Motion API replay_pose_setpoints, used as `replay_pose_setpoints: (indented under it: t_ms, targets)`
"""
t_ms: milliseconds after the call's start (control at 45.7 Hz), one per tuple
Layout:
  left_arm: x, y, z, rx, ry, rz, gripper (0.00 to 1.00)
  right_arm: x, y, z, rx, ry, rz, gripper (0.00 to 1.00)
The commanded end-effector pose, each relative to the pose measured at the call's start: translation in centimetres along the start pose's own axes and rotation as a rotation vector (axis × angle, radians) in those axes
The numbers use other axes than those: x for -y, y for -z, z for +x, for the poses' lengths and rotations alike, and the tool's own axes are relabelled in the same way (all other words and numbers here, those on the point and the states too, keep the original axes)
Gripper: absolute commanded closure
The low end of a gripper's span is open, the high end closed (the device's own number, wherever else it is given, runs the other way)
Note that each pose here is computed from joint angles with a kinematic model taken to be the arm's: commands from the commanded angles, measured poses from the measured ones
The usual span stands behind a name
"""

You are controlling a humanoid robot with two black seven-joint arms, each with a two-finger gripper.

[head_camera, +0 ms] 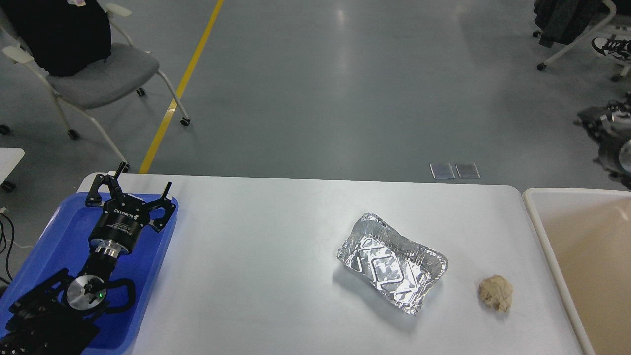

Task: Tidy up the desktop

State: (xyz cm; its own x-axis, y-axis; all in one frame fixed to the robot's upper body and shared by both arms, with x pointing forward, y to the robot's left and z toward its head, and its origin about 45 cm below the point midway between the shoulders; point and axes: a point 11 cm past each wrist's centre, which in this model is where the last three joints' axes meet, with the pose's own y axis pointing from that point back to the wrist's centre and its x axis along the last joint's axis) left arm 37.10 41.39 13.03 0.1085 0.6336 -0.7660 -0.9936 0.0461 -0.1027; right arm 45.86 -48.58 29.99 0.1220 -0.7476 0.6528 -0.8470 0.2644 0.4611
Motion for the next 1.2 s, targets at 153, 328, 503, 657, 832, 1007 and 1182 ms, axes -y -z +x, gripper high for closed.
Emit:
replay_pose_setpoints:
  t_ms: [153,328,503,657,832,1007,1182]
  targets:
    - [0.1,0.0,0.0,0.0,0.001,0.001,0.01,-4.6,9.9,-2.3,-0.527,0.121,0.094,0.01]
    - [0.1,0.0,0.0,0.0,0.001,0.001,0.01,-7.1,12.0,-5.5,-0.704,0.228,0.129,0.01]
    - [0.1,0.0,0.0,0.0,0.001,0.001,0.01,-10.0,14.9,-8.8,-0.761,0.309,0.189,0.01]
    - [0.1,0.0,0.0,0.0,0.001,0.001,0.01,-12.4,16.8,-11.5,-0.831,0.371,0.222,0.01]
    - [0.0,0.0,0.0,0.001,0.002,0.003,0.01,-14.2,18.0,-14.1,-0.919,0.51,0.203,0.01]
    - [0.0,0.0,0.0,0.0,0.0,0.002,0.01,-16.3,18.0,-17.4,-0.974,0.652,0.199,0.01]
    - [0.0,0.0,0.0,0.0,0.001,0.002,0.01,-17.8,16.9,-20.4,-1.064,0.768,0.155,0.01]
